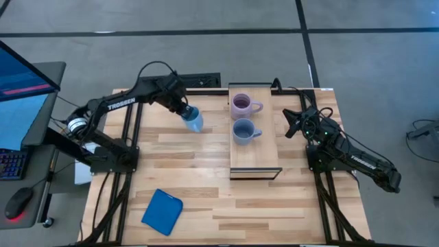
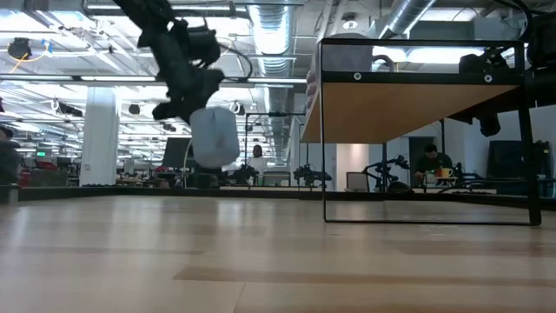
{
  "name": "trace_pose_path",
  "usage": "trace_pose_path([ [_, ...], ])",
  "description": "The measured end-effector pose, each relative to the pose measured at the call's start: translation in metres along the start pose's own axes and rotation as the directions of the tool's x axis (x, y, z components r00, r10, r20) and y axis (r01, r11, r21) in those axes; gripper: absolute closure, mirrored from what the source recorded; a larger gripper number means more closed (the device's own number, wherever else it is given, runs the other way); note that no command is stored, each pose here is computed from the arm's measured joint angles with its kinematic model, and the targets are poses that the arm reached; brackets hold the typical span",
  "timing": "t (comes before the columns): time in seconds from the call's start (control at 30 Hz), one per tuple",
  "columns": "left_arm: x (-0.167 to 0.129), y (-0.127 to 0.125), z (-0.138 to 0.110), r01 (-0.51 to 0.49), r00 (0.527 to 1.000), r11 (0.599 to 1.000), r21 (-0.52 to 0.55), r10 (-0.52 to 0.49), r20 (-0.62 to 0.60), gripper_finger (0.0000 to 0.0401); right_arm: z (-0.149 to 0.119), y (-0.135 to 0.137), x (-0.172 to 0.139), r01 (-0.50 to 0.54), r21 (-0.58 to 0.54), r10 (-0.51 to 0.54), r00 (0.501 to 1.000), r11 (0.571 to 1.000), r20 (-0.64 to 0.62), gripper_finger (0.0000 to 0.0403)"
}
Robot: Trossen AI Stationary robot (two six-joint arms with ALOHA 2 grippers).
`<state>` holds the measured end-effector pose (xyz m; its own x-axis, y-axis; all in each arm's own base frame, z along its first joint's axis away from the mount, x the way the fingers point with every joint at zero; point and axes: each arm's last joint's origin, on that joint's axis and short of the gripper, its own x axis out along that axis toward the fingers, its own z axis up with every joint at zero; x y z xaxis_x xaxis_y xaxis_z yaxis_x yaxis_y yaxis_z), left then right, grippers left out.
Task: Stack small to large cups/mugs on shelf
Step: Put the light blue mug on the shelf
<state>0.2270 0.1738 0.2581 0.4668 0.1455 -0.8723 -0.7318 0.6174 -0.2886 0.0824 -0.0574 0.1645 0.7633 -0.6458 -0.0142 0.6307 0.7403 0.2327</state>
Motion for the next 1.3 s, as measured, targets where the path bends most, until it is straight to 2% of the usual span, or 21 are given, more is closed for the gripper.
trace_pose_path([
  [0.37, -0.069, -0.079, 0.012, 0.046, 0.997, 0.995, 0.083, -0.050, 0.053, 0.0401, 0.000, 0.000, 0.000, 0.000, 0.000, 0.000, 1.000, 1.000, 0.000, 0.0339],
  [0.53, -0.099, -0.121, 0.004, 0.110, 0.987, 0.990, 0.090, -0.119, 0.109, 0.0401, 0.000, 0.000, 0.000, 0.000, 0.000, 0.000, 1.000, 1.000, 0.000, 0.0339],
  [0.7, -0.117, -0.154, -0.013, 0.132, 0.974, 0.988, 0.076, -0.143, 0.174, 0.0401, 0.000, 0.000, 0.000, 0.000, 0.000, 0.000, 1.000, 1.000, 0.000, 0.0339],
  [0.83, -0.122, -0.175, -0.032, 0.147, 0.969, 0.989, 0.033, -0.151, 0.196, 0.0401, 0.000, 0.000, 0.000, 0.000, 0.000, 0.000, 1.000, 1.000, 0.000, 0.0339],
  [1.07, -0.120, -0.210, -0.057, 0.246, 0.948, 0.967, -0.064, -0.226, 0.225, 0.0401, 0.000, 0.000, 0.000, 0.000, 0.000, 0.000, 1.000, 1.000, 0.000, 0.0339],
  [1.17, -0.111, -0.223, -0.062, 0.269, 0.945, 0.955, -0.123, -0.237, 0.225, 0.0401, 0.000, 0.000, 0.000, 0.000, 0.000, 0.000, 1.000, 1.000, 0.000, 0.0339],
  [1.3, -0.089, -0.233, -0.065, 0.233, 0.963, 0.953, -0.193, -0.198, 0.181, 0.0401, 0.000, 0.000, 0.000, 0.000, 0.000, 0.000, 1.000, 1.000, 0.000, 0.0339],
])
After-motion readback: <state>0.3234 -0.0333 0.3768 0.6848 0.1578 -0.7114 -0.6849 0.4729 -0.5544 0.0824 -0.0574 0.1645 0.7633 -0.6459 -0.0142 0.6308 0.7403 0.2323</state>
